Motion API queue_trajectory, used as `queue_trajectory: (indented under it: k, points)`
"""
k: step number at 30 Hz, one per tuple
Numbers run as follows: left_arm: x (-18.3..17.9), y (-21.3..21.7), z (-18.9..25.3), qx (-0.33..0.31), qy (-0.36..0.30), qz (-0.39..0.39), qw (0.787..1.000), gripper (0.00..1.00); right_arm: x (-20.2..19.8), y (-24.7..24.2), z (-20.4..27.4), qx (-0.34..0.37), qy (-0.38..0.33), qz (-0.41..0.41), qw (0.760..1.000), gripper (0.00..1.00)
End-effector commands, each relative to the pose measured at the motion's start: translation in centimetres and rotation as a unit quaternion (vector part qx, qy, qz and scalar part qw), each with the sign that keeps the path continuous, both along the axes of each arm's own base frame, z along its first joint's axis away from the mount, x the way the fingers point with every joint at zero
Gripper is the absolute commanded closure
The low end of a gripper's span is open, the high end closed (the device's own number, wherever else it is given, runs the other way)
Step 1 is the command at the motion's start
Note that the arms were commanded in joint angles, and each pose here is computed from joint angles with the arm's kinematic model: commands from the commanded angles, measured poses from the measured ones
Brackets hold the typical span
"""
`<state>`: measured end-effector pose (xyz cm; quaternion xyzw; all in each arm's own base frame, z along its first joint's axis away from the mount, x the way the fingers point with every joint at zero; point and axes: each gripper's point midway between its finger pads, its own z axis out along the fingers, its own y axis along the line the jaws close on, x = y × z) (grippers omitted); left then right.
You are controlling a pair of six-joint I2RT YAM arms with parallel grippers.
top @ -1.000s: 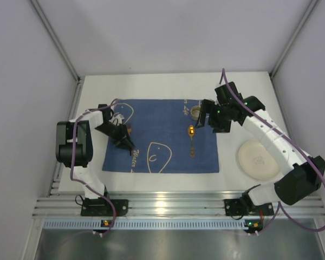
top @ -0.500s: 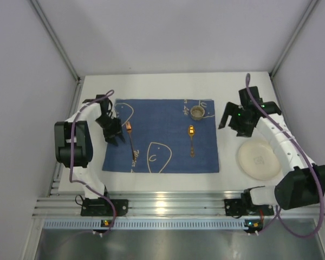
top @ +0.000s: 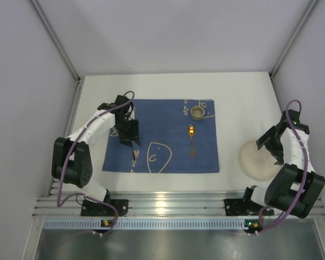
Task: Set the dinner table for one person
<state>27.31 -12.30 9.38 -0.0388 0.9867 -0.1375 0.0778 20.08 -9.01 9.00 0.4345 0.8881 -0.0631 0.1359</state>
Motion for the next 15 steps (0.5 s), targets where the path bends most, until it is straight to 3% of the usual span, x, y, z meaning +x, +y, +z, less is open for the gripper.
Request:
queue_trajectory:
  k: [1,5,15]
  points:
    - [0.1,-1.7,0.1,-0.008,-0.015,-0.006,1.000,0.54,0.8,-3.0,0.1,-0.051,0.000,-0.020,0.999,0.10]
    - [0.1,-3.1,-0.2,-0.012,-0.008,-0.032,0.999,0.56,3.3,-0.9,-2.9,0.018,-0.035,-0.007,0.999,0.16]
    - [0.1,-3.0,0.2,-0.007,-0.009,-0.047,0.999,0.58,8.4,-0.7,-6.2,0.012,-0.014,0.003,1.000,0.17]
